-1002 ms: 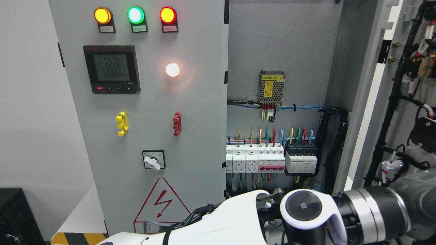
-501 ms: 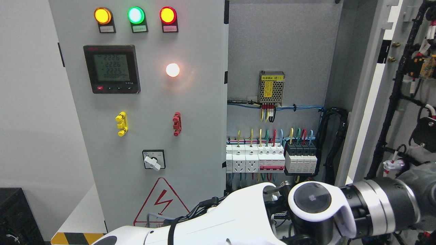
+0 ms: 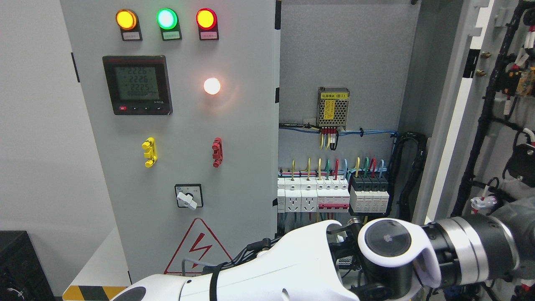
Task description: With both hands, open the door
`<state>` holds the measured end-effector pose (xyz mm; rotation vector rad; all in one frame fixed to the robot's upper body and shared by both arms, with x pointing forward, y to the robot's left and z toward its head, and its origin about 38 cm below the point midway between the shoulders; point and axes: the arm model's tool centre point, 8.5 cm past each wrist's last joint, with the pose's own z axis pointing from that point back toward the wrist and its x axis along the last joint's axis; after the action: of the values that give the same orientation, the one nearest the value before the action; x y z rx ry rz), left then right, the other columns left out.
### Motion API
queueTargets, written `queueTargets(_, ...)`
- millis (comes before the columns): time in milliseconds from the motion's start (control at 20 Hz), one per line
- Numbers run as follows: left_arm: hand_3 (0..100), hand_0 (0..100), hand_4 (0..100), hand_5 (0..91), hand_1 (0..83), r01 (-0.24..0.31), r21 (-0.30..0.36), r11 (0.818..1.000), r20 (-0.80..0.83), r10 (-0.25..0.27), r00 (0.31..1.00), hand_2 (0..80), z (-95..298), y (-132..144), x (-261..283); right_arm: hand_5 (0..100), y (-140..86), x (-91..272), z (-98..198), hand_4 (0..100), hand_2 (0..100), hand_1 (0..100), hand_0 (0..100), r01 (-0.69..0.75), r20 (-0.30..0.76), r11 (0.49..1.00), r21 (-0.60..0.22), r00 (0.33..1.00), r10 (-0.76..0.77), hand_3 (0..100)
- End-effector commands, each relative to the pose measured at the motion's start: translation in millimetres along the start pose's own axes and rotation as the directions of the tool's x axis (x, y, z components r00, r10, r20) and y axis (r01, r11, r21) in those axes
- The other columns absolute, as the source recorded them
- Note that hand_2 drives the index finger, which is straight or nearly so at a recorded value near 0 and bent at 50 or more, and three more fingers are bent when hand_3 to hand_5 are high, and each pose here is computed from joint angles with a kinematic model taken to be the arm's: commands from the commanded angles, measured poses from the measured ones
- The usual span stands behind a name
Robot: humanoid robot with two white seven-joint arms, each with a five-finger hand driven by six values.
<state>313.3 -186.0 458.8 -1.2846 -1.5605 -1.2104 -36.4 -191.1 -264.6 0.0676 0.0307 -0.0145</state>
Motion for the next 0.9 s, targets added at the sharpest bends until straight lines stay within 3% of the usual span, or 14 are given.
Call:
queueTargets(0, 0, 0, 0, 0.0, 0.0, 0.005, 0.003, 1.0, -0.012, -0.005, 1.0, 0.0, 2, 2, -1, 0, 0, 0, 0, 0, 0, 0, 0, -0.049, -0.002, 0.999, 0.0, 0.999, 0.049, 0)
queueTargets(250, 0, 0, 0, 0.0, 0.0, 0.035, -0.034, 0.999, 0.006, -0.034, 0.999, 0.0, 18, -7, 11, 0, 0, 0, 0, 0, 0, 0, 0, -0.049, -0.002, 0.999, 0.0, 0.999, 0.049, 0)
queueTargets(701, 0, 0, 0, 0.0, 0.0, 0.082, 0.015, 0.997, 0.005, -0.082, 0.997, 0.0, 59, 14, 24, 0, 0, 0, 0, 0, 0, 0, 0, -0.049, -0.002, 0.999, 0.0, 0.999, 0.049, 0)
queueTargets(851, 0, 0, 0, 0.0, 0.0, 0.07, 0.046, 0.996, -0.001, -0.07, 0.998, 0.0, 76, 25, 24, 0, 0, 0, 0, 0, 0, 0, 0, -0.049, -0.002, 0.999, 0.0, 0.999, 0.049, 0)
